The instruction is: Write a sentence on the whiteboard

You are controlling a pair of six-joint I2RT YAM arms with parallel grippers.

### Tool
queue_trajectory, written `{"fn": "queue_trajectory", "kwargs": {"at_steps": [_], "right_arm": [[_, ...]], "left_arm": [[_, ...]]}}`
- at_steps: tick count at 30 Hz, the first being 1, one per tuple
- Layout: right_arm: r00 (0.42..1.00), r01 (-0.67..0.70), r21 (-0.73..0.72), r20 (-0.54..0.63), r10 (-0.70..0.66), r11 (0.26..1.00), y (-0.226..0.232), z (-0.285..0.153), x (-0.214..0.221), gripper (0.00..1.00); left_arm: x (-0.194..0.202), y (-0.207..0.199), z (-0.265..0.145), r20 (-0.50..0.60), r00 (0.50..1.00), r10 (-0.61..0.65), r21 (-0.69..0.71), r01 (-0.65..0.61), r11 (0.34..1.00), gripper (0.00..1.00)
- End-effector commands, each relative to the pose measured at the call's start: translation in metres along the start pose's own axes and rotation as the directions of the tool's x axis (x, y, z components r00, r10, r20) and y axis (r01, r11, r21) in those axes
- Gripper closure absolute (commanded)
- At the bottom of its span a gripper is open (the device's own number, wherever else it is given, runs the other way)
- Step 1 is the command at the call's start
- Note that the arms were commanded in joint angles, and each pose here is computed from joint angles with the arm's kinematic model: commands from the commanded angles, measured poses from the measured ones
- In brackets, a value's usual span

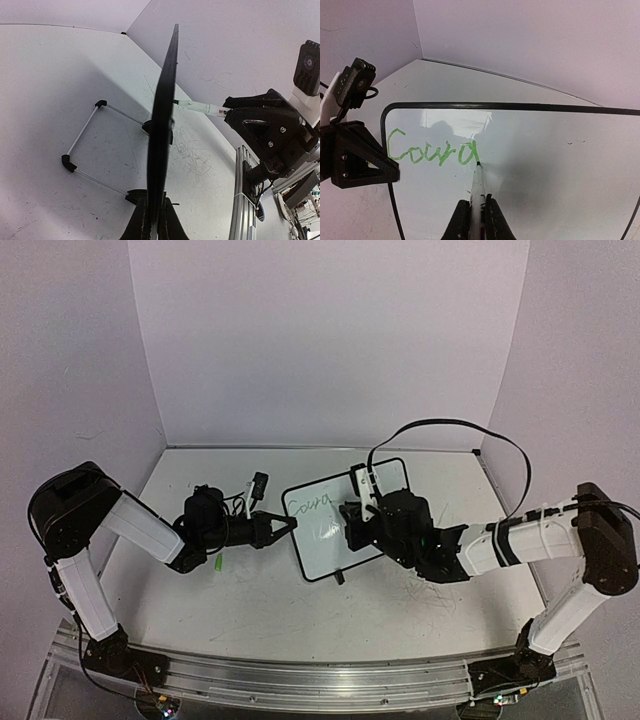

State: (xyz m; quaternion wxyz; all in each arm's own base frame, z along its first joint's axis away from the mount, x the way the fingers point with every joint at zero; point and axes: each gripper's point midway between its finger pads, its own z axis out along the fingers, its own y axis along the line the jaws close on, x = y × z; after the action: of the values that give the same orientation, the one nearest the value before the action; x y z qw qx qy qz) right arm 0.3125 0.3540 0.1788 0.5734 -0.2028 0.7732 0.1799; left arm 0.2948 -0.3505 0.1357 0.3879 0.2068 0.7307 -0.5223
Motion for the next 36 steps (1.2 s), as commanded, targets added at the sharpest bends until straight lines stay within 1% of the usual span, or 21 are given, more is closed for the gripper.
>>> {"fn": "queue_trajectory", "kwargs": {"at_steps": [1, 5, 7, 9, 11, 19, 29, 36], "right_arm": [[1.0, 0.01, 0.034, -0.023, -0.009, 0.999, -0.011, -0.005, 0.002, 1.0], [0.999, -0.018, -0.016, 0.041, 0.019, 1.0, -0.005, -0.018, -0.029, 1.0], [0.997, -0.044, -0.03, 0.055, 0.046, 0.999, -0.008, -0.019, -0.036, 1.0], [0.997, -0.066, -0.04, 0.045, 0.068, 0.997, -0.013, -0.011, -0.035, 1.0], [0.997, -0.059, -0.034, 0.045, 0.061, 0.998, -0.013, -0.007, -0.034, 1.0], [0.997, -0.044, -0.06, 0.06, 0.048, 0.997, -0.008, -0.005, -0.035, 1.0], [0.998, -0.048, -0.008, 0.046, 0.048, 0.999, -0.015, 0.002, -0.027, 1.0], [0.997, -0.045, -0.004, 0.065, 0.045, 0.999, -0.014, 0.004, -0.033, 1.0]], "left_arm": [[0.0, -0.001, -0.004, -0.015, 1.0, -0.012, -0.014, 0.012, 1.0, 1.0], [-0.001, -0.001, -0.004, -0.012, 1.0, -0.01, -0.012, 0.01, 1.0, 1.0], [-0.002, -0.002, -0.004, -0.01, 1.0, -0.009, -0.012, 0.009, 1.0, 1.0], [-0.003, -0.002, -0.004, -0.008, 1.0, -0.008, -0.013, 0.008, 1.0, 1.0], [-0.003, -0.002, -0.004, -0.009, 1.0, -0.008, -0.011, 0.008, 1.0, 1.0], [-0.003, -0.003, -0.004, -0.008, 1.0, -0.007, -0.01, 0.007, 1.0, 1.0], [-0.003, -0.003, -0.002, -0.01, 1.0, -0.007, -0.007, 0.007, 1.0, 1.0], [-0.003, -0.003, -0.003, -0.01, 1.0, -0.008, -0.008, 0.008, 1.0, 1.0]]}}
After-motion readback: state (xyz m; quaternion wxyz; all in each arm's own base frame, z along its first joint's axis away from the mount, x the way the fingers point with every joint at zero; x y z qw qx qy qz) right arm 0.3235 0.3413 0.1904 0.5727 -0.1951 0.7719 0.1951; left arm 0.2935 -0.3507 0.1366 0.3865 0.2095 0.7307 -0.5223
